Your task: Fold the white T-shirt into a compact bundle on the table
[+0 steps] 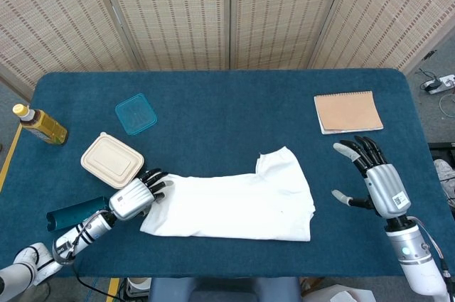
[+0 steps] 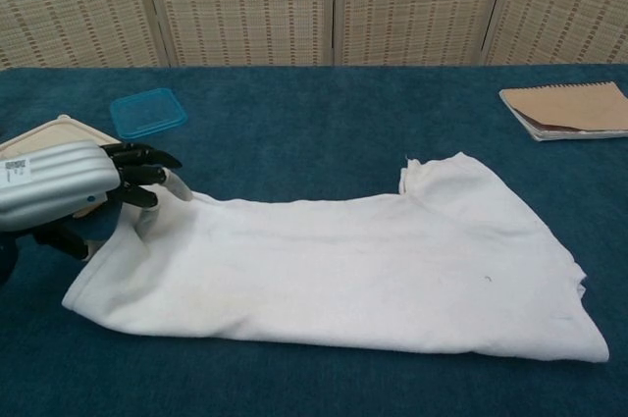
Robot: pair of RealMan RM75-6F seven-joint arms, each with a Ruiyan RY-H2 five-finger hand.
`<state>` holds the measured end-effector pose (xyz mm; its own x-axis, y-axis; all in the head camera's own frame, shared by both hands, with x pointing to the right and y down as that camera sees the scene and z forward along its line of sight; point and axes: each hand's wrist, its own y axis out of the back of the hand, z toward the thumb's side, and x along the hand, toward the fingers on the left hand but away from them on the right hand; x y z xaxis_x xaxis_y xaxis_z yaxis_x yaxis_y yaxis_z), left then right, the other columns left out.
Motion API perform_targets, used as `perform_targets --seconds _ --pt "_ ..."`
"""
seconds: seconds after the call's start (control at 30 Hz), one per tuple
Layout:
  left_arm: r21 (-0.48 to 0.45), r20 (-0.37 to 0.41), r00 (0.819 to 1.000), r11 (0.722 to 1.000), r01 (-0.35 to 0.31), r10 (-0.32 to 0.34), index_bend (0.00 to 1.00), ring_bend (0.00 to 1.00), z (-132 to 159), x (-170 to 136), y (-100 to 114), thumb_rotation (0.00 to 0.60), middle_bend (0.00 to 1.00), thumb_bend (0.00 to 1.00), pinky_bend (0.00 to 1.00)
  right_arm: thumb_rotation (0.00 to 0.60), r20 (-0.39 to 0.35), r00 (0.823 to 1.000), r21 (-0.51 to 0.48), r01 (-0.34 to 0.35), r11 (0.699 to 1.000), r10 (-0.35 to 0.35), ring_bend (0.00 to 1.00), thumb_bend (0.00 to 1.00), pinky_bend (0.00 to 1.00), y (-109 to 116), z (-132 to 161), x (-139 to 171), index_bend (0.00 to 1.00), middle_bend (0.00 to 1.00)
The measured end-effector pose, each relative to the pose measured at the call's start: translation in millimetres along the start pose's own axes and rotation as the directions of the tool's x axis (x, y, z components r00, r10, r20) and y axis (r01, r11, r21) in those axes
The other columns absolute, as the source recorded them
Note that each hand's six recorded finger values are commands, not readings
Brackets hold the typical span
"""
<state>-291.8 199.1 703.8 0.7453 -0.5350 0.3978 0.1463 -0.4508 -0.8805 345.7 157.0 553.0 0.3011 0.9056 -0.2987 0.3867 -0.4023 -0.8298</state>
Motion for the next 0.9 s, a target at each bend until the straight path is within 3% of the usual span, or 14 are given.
perform_targets --seconds 0.53,0.9 --pt "0.014 -0.027 0.999 1.000 -0.021 0.021 0.75 0.14 -2 -26 34 0.600 0.28 0.47 0.10 0.600 -0.026 0.999 -0.017 0.029 0.999 -0.030 0.03 0.07 0.02 4 5 0 0.19 0.15" --pt "0.069 -0.074 0.996 0.997 -0.040 0.045 0.75 0.14 -21 -46 62 0.600 0.29 0.47 0.10 0.600 -0.035 0.998 -0.027 0.043 0.999 -0.044 0.03 0.07 0.02 5 8 -1 0.19 0.15"
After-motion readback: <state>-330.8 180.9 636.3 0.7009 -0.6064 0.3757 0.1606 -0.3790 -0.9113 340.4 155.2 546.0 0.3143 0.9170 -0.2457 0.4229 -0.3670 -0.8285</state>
